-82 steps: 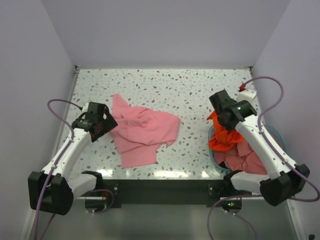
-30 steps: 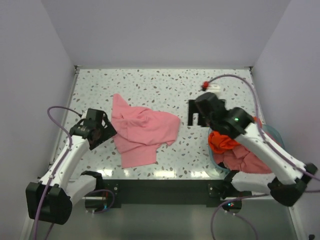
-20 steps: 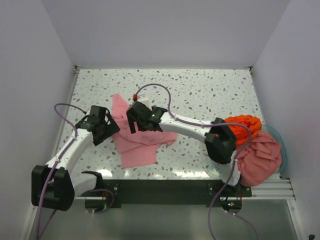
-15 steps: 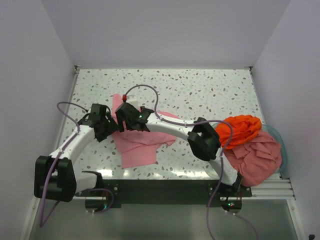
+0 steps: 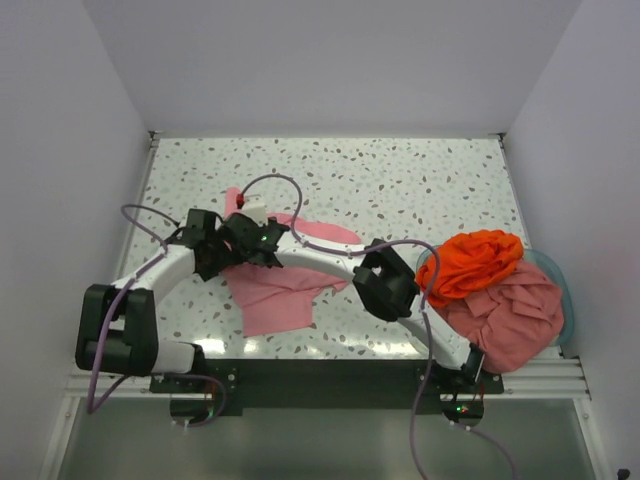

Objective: Fold and stack the t-shirts
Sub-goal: Flatten the tshirt out

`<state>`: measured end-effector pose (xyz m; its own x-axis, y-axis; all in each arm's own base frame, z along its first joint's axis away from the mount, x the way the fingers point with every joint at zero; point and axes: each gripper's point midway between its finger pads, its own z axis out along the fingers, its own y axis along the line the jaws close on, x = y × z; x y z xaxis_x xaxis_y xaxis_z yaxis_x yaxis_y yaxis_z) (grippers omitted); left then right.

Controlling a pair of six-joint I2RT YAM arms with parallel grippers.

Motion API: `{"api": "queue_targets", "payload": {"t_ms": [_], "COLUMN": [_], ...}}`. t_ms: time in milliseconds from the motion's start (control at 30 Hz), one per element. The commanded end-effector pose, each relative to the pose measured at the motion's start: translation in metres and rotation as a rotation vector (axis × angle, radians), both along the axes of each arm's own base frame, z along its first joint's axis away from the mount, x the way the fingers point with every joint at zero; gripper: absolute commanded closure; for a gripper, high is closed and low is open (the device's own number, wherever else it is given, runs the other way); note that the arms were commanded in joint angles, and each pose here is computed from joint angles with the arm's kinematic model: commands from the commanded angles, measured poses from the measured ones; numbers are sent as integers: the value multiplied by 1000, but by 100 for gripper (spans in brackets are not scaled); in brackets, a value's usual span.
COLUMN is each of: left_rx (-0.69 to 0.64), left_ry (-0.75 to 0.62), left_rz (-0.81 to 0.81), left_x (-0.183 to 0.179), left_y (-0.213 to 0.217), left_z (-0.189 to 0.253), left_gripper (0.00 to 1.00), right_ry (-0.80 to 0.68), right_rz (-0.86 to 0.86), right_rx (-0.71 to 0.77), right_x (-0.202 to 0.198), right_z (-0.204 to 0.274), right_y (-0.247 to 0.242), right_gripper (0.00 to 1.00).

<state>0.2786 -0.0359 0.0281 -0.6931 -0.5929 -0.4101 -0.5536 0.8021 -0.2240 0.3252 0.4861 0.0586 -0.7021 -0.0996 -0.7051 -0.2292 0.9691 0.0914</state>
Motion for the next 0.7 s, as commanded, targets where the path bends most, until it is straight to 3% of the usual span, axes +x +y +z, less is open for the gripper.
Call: {"api": "queue_targets", "payload": {"t_ms": [0, 133, 200, 233, 267, 367, 467, 600, 667], "left_rx": [-48, -51, -46, -42, -28, 13, 44, 79, 100], "left_ry": [2, 24, 26, 32, 44, 62, 55, 34, 26], "left_rz": [-20, -19, -11, -9, -3, 19, 42, 62, 75], "left_x": [6, 6, 6, 5, 2, -5, -8, -8, -8], "left_y": [-12, -13, -12, -11, -8, 1, 8, 15, 20], "left_z": [-4, -13, -15, -17, -20, -23, -20, -13, -8], "left_gripper": [48, 59, 70, 78, 99, 100, 100, 100, 100], "right_ry": [-59, -83, -92, -101, -102, -97, -120, -186, -181], "right_rz": [-108, -144, -156, -161, -161, -165, -185, -205, -231], "right_rx": [-51, -87, -103, -116, -125, -144, -131, -111, -131], "right_x": [22, 24, 26, 27, 27, 27, 28, 36, 43], "right_z": [-11, -16, -19, -20, -21, -25, -9, 36, 39], "right_y": [-13, -25, -30, -33, -35, -43, -52, -72, -93], "right_gripper": [28, 36, 43, 44, 44, 49, 66, 100, 100]}}
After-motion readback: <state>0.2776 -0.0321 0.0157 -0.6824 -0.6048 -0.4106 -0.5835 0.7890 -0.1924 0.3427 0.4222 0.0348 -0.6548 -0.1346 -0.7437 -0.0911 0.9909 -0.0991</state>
